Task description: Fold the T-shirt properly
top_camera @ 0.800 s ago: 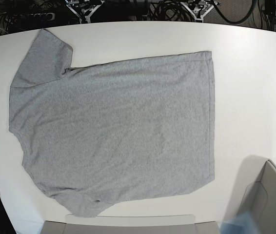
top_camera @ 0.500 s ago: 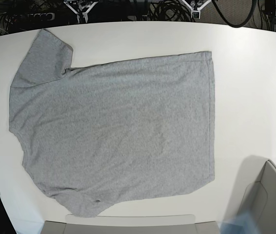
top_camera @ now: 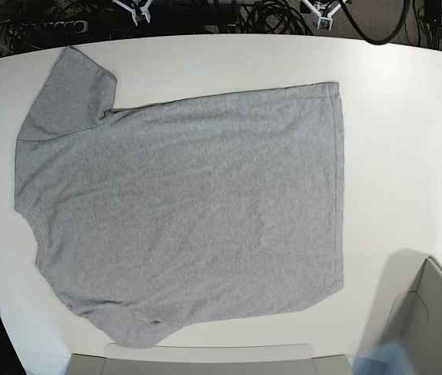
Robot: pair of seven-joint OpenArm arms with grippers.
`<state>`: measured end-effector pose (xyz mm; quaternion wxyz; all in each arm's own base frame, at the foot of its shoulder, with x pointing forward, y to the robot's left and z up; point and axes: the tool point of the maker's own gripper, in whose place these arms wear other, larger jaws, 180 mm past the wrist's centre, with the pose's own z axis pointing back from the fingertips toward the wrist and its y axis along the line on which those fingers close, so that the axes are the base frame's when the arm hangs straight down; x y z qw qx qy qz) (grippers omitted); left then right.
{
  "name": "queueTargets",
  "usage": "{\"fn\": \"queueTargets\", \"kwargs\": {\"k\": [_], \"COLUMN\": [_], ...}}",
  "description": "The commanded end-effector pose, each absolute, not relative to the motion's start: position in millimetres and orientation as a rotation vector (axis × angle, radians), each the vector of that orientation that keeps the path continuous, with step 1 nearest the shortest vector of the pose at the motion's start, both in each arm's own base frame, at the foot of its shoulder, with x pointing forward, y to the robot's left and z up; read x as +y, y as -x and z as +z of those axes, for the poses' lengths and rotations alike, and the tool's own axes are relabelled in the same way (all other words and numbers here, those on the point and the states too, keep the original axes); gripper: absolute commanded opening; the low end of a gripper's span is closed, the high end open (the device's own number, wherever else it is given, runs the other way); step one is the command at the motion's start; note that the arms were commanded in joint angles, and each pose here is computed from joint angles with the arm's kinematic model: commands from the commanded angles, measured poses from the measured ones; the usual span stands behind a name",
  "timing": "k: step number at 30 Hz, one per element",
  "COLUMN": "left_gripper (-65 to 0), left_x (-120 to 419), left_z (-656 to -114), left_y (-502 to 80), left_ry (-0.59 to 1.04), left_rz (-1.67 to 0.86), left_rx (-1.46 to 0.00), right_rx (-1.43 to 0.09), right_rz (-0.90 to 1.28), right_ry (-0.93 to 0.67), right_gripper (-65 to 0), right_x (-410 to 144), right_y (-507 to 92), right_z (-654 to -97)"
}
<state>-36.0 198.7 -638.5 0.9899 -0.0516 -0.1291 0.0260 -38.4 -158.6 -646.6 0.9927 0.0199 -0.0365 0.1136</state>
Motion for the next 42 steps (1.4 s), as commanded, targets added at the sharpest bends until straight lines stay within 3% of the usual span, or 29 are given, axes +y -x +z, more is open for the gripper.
{"fn": "queueTargets", "kwargs": {"k": [1, 14, 26, 33, 42], "left_gripper": [-65.0, -65.0, -65.0, -65.0, -65.0], "left_x": [206.0, 318.2, 378.5, 416.9, 395.7], "left_z": [-635.0, -544.2, -392.3, -284.5, -191.9], "left_y": [55.6, 86.1, 53.6, 6.1, -100.8], "left_ry": [0.096, -0.246, -0.528, -0.768, -0.877], "left_rz": [0.068, 0.305, 0.152, 0.042, -0.053], "left_rx": [-0.239, -0.430, -0.676, -0.849, -1.250], "right_rx": [-0.078, -0.173, -0.291, -0.511, -0.741], "right_rz": [0.240, 0.201, 0.257, 0.237, 0.267], "right_ry": [-0.027, -0.105, -0.208, -0.184, -0.101], "right_gripper": [-64.9, -64.9, -64.9, -64.9, -64.9], "right_x": [-169.1, -156.3, -133.1, -139.1, -151.2], "right_y": [43.7, 85.5, 100.4, 31.4, -67.8], "right_z": [-643.3, -590.5, -501.2, -442.6, -362.9]}}
